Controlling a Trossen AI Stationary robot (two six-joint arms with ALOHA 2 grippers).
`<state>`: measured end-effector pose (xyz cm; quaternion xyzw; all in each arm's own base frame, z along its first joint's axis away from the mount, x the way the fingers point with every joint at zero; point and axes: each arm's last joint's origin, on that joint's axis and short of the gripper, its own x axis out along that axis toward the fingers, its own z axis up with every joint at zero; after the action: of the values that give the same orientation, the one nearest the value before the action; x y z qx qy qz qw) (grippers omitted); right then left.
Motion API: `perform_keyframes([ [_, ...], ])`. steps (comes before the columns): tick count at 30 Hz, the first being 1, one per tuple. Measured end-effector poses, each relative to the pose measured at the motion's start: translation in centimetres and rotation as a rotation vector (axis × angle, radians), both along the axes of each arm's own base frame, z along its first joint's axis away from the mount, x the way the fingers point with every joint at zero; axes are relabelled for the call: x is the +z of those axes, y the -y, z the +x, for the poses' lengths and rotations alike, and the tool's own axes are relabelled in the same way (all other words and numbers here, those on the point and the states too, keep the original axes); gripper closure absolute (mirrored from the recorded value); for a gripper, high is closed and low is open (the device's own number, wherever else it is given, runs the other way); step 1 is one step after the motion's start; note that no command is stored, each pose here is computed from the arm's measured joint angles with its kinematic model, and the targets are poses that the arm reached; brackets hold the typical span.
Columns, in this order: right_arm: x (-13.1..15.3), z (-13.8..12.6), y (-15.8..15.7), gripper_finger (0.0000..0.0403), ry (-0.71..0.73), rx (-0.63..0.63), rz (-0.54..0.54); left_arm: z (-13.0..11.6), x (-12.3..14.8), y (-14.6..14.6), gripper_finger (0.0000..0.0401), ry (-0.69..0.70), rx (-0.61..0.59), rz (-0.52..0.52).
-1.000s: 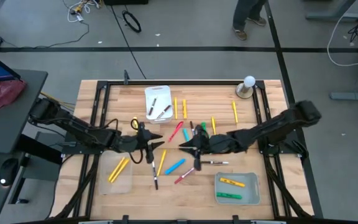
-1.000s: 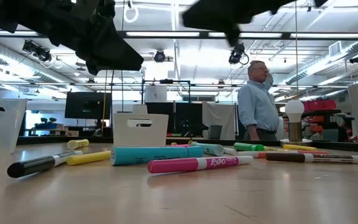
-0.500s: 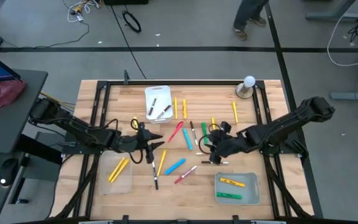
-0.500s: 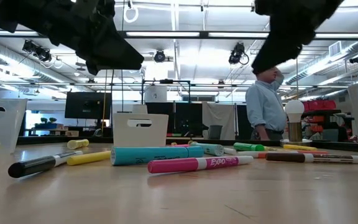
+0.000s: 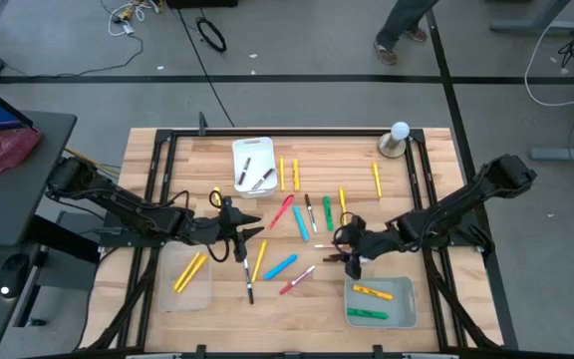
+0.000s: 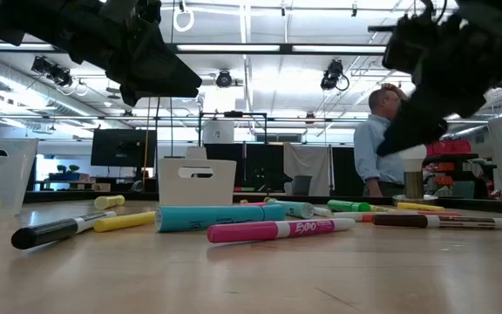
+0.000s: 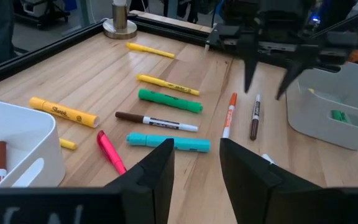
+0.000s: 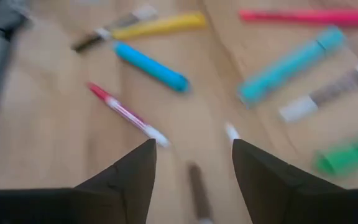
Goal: Pick & Place Markers
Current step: Put the blue highlighter pen into the gray bin
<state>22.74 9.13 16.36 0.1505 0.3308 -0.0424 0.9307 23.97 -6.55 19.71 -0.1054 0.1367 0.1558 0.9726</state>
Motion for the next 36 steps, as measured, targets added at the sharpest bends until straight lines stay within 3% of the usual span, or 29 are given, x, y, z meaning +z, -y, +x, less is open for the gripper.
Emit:
perform_keyframes([
  [7, -0.4, 2.7, -0.4, 0.0197, 0.103, 0.095, -0.087, 0.1, 0.2, 0.0, 0.0266, 0.021, 0.007, -0.004],
  [17, -3.3, 9.4, 0.3, 0.0176, 0.072, 0.326, -0.166, 0.1, 0.2, 0.0, 0.0266, 0.022, 0.009, 0.005],
  [22, -4.5, 11.5, 1.3, 0.0169, 0.057, 0.435, -0.216, 0.1, 0.2, 0.0, 0.0266, 0.017, 0.006, 0.016],
  [31, -6.4, 12.5, 2.6, 0.0212, 0.026, 0.574, -0.331, 0.2, 0.4, -0.1, 0.0266, 0.027, 0.005, 0.026],
  [36, -7.2, 12.6, 2.7, 0.0259, 0.026, 0.614, -0.357, 0.2, 0.4, -0.1, 0.0266, 0.029, 0.005, 0.026],
])
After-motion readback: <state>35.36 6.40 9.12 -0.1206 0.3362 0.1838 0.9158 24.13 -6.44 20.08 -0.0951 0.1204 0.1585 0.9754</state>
